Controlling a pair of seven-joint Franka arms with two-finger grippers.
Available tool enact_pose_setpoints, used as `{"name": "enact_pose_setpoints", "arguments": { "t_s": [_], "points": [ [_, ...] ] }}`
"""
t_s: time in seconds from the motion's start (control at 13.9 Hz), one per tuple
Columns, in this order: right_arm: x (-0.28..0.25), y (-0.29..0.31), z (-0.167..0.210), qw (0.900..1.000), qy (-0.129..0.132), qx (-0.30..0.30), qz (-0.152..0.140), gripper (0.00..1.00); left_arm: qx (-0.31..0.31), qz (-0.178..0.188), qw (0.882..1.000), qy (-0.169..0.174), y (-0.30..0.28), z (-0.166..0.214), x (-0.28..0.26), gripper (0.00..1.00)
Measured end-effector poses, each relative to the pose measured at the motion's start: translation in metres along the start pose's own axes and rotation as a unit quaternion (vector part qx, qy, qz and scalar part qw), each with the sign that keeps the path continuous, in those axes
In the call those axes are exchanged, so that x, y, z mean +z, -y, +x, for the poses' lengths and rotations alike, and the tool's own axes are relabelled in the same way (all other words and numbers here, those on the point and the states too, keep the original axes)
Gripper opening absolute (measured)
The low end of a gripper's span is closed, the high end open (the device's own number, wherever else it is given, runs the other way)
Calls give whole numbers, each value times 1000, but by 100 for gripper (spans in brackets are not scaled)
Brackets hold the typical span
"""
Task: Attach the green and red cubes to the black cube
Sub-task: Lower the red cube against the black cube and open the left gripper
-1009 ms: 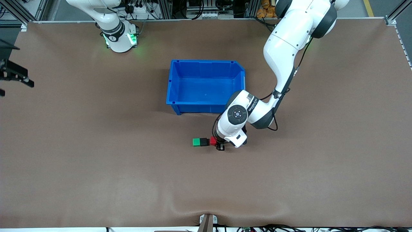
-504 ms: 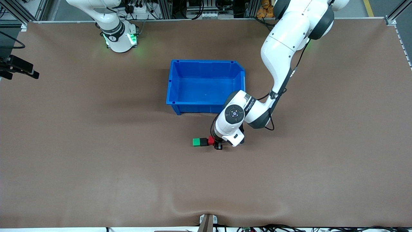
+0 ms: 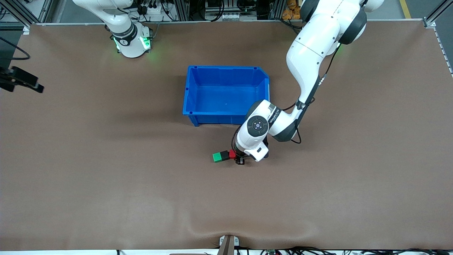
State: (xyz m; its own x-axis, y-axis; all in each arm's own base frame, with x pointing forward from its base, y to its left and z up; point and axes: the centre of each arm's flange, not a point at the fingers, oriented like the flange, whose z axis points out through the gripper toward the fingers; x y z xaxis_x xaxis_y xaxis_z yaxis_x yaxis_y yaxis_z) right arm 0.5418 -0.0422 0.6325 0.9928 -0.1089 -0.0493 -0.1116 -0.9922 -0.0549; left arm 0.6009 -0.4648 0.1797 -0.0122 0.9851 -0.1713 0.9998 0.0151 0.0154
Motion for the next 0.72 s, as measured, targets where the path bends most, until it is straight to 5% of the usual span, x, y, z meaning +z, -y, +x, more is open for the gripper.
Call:
{"name": "enact_pose_setpoints", "arguments": {
  "t_s": [0.72],
  "points": [
    [-19,0,1,999,-23,24,-2,100,-10,-40,998,41,-10,1,6,40]
  ]
}}
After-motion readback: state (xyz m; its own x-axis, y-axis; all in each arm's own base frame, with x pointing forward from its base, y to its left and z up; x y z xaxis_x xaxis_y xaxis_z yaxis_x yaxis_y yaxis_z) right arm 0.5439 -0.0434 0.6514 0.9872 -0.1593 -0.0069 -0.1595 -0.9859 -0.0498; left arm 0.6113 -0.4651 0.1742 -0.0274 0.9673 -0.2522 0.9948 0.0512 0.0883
